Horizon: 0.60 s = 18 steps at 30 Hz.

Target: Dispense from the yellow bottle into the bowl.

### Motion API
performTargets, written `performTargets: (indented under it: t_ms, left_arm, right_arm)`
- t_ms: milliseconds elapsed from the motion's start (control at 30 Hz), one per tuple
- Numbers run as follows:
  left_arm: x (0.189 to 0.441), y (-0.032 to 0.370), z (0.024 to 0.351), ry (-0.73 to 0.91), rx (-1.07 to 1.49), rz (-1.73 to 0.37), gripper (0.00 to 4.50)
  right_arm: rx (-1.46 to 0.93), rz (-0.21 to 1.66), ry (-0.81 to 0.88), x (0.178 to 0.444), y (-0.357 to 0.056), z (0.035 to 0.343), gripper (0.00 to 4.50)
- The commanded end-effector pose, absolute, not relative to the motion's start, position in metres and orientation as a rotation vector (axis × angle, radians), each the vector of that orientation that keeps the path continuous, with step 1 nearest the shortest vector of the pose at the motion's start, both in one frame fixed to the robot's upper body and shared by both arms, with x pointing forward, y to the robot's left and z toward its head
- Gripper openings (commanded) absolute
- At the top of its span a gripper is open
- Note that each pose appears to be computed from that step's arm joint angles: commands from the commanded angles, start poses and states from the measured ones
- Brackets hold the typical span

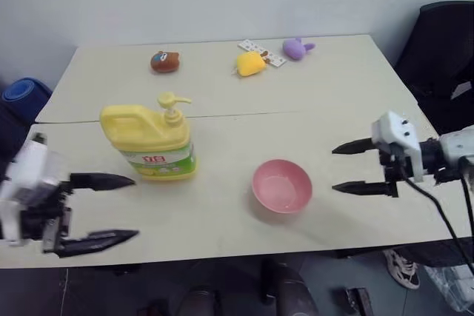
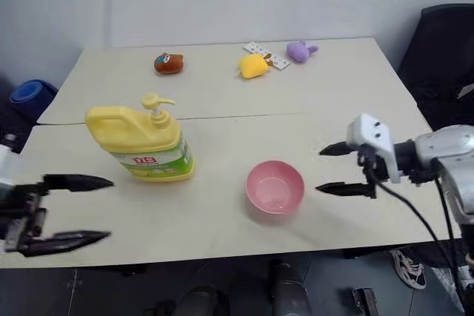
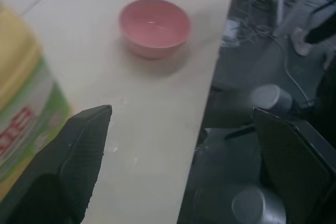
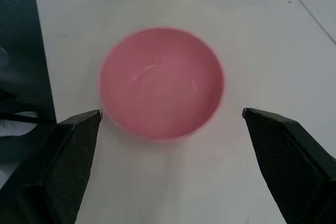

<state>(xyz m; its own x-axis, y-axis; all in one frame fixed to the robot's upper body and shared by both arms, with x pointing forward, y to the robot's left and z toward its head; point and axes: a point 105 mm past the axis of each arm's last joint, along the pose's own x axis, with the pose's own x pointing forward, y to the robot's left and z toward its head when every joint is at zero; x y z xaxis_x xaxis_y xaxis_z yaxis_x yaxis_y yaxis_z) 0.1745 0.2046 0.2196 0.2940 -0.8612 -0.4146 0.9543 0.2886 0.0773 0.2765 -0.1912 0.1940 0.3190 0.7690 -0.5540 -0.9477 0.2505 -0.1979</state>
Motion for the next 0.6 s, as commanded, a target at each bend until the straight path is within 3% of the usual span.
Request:
performTargets:
  t_ms: [33,167,533,600]
  left_arm:
    - [0.174,0.179,0.215,0.288,0.388,-1.321,4.5]
    - [0.18,0.169,0.205,0.309,0.375,-1.358,4.5]
    - [0.193,0.152,0.198,0.264,0.445,-1.391,4.5]
    - [0.193,0.151,0.2,0.26,0.445,-1.388,4.5]
  right_arm:
    - [-0.575,1.263,0.381,0.259,-0.165,0.183,4.47]
    - [-0.654,1.325,0.335,0.244,-0.14,0.161,4.47]
    - [-0.793,1.267,0.235,0.263,-0.099,0.111,4.47]
    - [-0.78,1.222,0.229,0.271,-0.096,0.108,4.1]
